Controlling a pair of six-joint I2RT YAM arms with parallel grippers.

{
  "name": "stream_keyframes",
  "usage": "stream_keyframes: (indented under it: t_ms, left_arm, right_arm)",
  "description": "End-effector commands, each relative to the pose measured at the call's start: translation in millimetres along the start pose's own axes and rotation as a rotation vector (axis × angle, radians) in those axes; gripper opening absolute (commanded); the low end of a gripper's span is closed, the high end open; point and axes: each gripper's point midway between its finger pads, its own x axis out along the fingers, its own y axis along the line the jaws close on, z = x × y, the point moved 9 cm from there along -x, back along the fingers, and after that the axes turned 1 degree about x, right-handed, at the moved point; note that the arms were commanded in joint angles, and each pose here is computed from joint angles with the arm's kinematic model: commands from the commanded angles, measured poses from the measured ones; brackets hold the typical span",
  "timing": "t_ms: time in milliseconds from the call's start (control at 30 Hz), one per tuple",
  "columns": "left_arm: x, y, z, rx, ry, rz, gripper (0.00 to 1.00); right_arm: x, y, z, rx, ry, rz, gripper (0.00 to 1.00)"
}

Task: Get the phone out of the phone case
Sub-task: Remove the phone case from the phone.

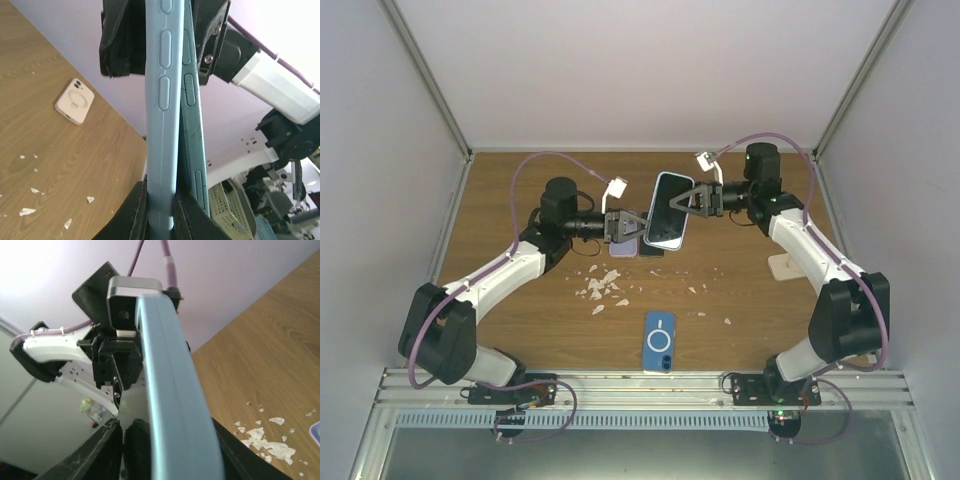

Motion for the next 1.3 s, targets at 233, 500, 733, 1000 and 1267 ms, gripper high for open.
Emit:
stream_keyframes:
  t_ms: [233, 500, 733, 1000, 1267]
  left_arm:
    - [-19.7, -0.1, 17.5, -0.019, -0.18, 0.011, 0.0]
    - [-29.9, 26.4, 14.9, -0.205, -0.245, 0.124, 0.0]
    - [-31.0, 40.0, 14.1, -0.329, -0.265, 0.208, 0.0]
    - [-32.9, 50.1, 14.7, -0.46, -0.295, 0.281, 0.0]
    - [-32.3, 55.6, 12.6, -0.52, -0.301, 0.293, 0.0]
  right_arm:
    - [-24.7, -8.7, 12.2, -0.047, -0.067, -0.15, 0.74]
    - [-33.7, 7.3, 22.9, -0.343, -0.101, -0.563, 0.75]
    - [3.8, 20.1, 12.9, -0.648, 0.01, -0.843, 0.73]
    - [47.6, 25.4, -5.2, -0.853, 0.124, -0.903, 0.69]
    - [86.3, 24.6, -24.6, -0.995, 0.225, -0.93, 0.64]
